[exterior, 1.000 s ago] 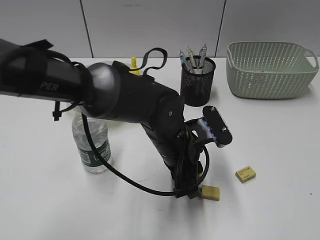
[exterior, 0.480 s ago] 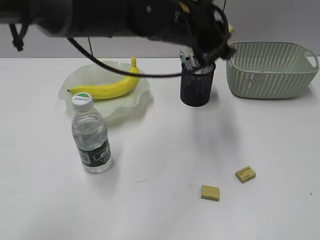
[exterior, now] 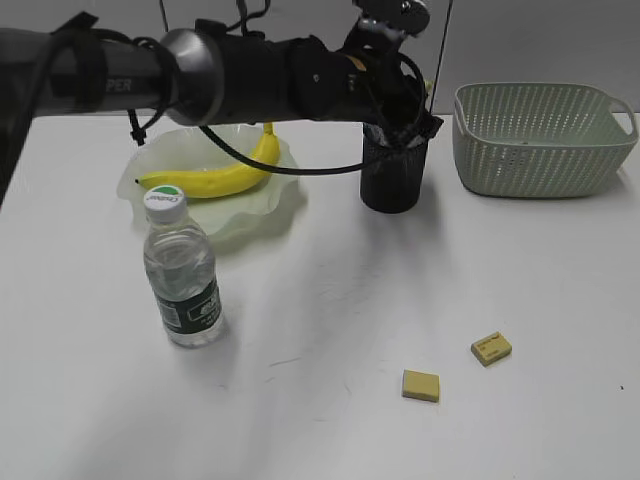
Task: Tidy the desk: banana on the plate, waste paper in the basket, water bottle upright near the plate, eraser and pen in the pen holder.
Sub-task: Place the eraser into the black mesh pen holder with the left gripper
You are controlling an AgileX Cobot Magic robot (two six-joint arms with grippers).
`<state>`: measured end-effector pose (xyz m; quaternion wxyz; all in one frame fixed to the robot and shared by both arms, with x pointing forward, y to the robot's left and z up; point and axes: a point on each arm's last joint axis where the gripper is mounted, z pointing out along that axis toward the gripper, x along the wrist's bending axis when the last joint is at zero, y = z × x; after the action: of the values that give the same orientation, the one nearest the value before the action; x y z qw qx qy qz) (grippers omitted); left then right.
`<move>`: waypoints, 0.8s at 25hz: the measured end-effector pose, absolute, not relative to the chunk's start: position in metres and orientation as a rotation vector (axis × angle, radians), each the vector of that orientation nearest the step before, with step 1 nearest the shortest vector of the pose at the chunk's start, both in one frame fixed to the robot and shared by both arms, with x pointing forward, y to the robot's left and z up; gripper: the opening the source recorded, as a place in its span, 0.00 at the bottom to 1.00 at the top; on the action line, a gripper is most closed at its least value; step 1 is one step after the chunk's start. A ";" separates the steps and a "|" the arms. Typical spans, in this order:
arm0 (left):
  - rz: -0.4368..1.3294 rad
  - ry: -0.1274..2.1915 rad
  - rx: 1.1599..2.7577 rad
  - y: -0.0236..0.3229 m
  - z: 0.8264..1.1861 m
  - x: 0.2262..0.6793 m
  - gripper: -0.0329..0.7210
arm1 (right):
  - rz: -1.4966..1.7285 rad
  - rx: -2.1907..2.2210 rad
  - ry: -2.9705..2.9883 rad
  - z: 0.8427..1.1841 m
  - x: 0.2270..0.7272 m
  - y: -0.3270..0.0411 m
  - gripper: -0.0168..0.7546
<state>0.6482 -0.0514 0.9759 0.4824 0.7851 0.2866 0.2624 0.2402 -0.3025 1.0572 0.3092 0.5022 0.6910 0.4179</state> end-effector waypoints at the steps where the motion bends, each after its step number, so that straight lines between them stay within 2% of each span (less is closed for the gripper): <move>1: 0.637 0.701 1.920 -0.052 0.972 0.649 0.32 | 1.104 1.327 1.826 1.057 0.240 -0.303 0.45; 6: 0.644 0.712 1.918 -0.048 0.970 0.653 0.60 | 1.104 1.327 1.826 1.057 0.240 -0.303 0.45; 9: 0.628 0.723 1.936 -0.043 0.975 0.654 0.66 | 1.104 1.327 1.826 1.057 0.240 -0.303 0.45; 12: 0.565 0.721 1.994 -0.035 0.994 0.648 0.62 | 1.104 1.327 1.826 1.057 0.240 -0.303 0.45; 15: 0.502 0.692 2.034 -0.025 1.038 0.631 0.43 | 1.105 1.327 1.825 1.057 0.240 -0.303 0.45; 17: 0.472 0.681 2.050 -0.010 1.069 0.615 0.35 | 1.105 1.327 1.825 1.057 0.240 -0.303 0.45; 20: 0.421 0.696 2.102 0.020 1.093 0.581 0.31 | 1.105 1.327 1.825 1.057 0.240 -0.303 0.45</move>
<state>0.5806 0.0199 1.0929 0.4296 0.8421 0.2787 0.1689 0.2402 -0.3025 1.0573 0.3094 0.5022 0.6908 0.4182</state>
